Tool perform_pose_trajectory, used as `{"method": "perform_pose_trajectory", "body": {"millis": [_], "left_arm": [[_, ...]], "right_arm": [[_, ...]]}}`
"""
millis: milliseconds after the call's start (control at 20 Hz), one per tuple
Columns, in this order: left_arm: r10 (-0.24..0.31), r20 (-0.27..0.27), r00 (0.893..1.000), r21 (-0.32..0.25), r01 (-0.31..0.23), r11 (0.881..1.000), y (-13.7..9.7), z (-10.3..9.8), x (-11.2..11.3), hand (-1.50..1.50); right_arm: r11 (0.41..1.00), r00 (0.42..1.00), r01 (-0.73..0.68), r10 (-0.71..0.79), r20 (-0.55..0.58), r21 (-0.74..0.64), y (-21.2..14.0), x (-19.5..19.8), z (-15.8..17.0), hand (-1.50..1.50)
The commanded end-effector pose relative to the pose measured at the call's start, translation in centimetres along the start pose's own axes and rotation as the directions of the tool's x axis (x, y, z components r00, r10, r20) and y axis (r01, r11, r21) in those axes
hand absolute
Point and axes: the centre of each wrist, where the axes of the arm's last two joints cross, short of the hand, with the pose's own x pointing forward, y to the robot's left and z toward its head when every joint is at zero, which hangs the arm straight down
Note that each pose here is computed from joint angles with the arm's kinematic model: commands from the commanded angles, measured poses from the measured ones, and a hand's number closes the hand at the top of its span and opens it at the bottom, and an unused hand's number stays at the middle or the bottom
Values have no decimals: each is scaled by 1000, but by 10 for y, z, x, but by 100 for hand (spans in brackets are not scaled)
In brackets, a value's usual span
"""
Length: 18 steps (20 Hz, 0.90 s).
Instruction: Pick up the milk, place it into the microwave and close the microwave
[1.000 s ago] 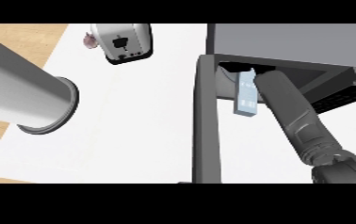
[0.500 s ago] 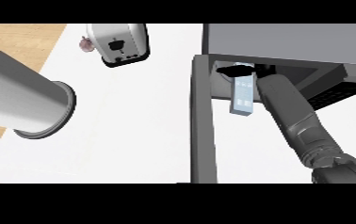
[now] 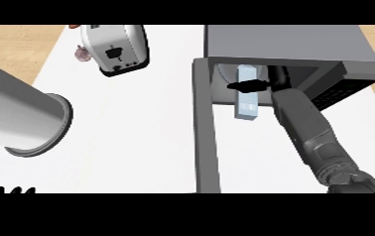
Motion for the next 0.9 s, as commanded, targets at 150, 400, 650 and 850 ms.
{"method": "perform_pose_trajectory", "body": {"millis": [150,400,650,850], "left_arm": [[-12,-7,1000,-55,12,998,-25,-15,-1,-150],[-5,-30,1000,-97,2,995,-37,-29,2,-150],[13,-75,997,-159,-25,987,-56,-44,-10,-150],[-27,-124,992,-233,-2,973,-61,-64,-19,150]], "right_arm": [[993,994,108,-106,-28,49,17,-24,40,-150],[986,988,156,-156,-8,62,14,-29,55,-150],[973,977,209,-203,-63,102,10,-50,106,-150],[961,965,261,-259,-37,86,10,-51,132,-150]]}}
